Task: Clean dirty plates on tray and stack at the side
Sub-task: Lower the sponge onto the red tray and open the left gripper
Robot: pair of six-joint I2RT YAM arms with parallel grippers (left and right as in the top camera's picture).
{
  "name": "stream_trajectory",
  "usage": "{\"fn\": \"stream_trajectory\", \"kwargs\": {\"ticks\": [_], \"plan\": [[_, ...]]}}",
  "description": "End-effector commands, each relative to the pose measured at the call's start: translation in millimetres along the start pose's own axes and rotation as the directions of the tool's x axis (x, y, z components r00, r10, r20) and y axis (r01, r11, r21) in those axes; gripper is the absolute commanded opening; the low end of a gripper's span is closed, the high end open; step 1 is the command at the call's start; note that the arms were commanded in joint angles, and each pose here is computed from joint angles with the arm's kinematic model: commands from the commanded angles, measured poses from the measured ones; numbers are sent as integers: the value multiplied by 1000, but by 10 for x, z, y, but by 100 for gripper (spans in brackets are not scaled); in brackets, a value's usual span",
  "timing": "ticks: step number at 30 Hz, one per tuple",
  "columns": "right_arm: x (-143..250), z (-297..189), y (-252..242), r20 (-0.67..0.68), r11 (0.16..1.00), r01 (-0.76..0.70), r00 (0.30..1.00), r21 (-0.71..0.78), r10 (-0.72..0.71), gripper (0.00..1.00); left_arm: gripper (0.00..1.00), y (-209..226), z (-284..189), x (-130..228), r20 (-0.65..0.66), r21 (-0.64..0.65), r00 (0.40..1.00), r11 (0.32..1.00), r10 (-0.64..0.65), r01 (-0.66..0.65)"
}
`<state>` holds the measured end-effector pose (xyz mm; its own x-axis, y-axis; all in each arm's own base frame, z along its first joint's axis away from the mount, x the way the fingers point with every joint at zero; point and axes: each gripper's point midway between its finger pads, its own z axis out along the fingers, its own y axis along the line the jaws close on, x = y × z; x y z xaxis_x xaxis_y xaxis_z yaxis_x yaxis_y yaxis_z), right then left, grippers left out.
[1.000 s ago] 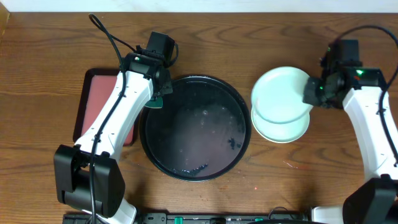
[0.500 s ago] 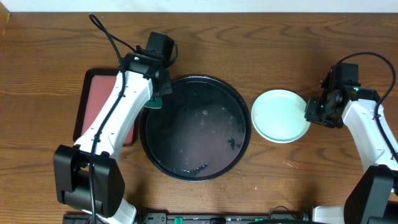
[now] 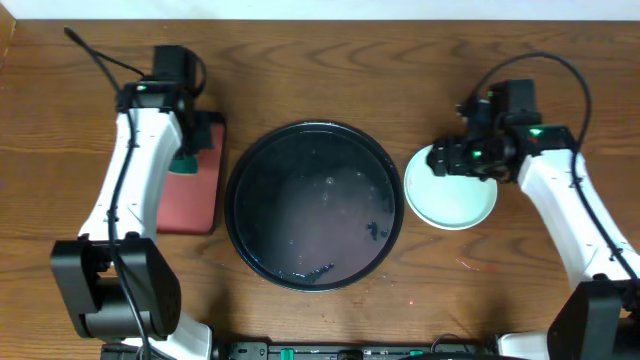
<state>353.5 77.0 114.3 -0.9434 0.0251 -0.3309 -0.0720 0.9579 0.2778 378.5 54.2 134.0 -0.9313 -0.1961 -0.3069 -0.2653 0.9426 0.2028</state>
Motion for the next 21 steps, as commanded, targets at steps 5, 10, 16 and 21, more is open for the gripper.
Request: {"fn": "stream_trajectory", "kwargs": {"ticks": [5,10,16,21], "plan": [[-71,-33,248,38,994,105,994,32,-106,85,7,114,516,115,-86,52,996,998,-22,26],[-61,-31,253,34,994,105,994,31,-106,89,22,79,721,187,-138,52,990,998,-16,23],[-52,-41,254,32,994,104,994,31,-105,92,67,66,788,211,-154,51,988,999,-12,20],[-87,-161,287,54,994,108,993,29,-109,92,67,87,582,82,-110,56,994,998,-19,25]]}}
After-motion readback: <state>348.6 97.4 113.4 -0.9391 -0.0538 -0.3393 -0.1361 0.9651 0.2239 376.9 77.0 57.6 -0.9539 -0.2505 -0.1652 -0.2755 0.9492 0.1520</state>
